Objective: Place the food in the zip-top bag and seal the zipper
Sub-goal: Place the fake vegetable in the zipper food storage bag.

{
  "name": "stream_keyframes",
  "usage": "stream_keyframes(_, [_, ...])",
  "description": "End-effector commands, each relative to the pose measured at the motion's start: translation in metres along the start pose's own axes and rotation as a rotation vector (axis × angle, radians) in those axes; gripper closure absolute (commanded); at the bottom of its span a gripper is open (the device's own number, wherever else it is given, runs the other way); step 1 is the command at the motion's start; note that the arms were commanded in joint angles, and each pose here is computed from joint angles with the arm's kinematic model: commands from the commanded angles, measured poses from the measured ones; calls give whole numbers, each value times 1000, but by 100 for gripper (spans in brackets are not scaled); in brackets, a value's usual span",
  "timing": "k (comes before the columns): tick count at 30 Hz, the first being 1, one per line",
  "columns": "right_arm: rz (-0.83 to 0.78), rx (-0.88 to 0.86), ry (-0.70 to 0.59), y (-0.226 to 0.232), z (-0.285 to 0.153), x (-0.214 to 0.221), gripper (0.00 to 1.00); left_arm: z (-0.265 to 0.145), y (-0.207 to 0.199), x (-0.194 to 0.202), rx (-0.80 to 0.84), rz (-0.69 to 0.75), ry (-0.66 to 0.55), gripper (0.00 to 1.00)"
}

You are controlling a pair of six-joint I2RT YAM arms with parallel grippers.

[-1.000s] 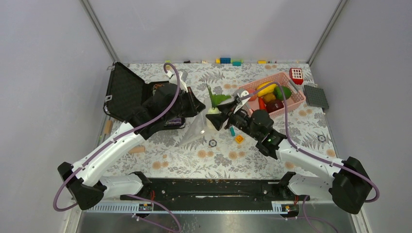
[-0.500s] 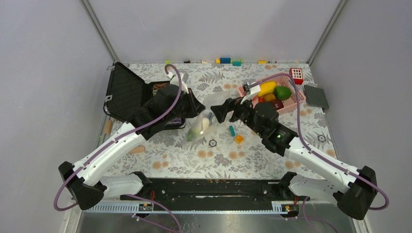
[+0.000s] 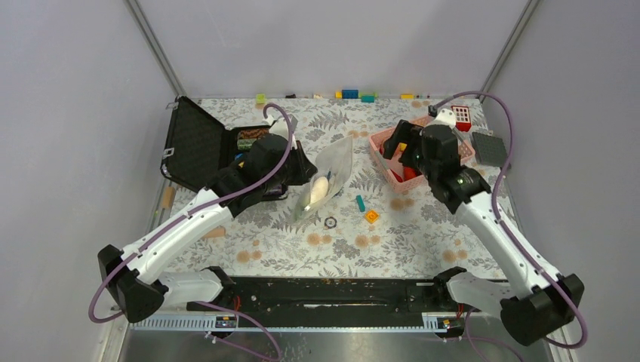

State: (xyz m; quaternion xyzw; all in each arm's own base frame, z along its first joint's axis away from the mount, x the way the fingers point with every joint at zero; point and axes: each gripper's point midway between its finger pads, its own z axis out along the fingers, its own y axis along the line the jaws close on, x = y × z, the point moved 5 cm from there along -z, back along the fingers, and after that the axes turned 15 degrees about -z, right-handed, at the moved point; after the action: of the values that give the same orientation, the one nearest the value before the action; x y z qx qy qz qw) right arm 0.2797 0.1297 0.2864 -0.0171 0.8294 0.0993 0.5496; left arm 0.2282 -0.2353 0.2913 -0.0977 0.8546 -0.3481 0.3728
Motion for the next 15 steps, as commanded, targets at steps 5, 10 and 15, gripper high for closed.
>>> stream_keyframes(5, [97, 82, 246, -44, 68, 14, 0, 12, -11, -6, 82, 71, -38, 100])
stream_keyframes(10, [98, 140, 343, -63, 134, 23, 0, 18, -13, -5, 95, 79, -26, 100])
stream_keyframes(15, [131, 179, 391, -69, 188, 37, 0, 21, -16, -2, 113, 88, 3, 100])
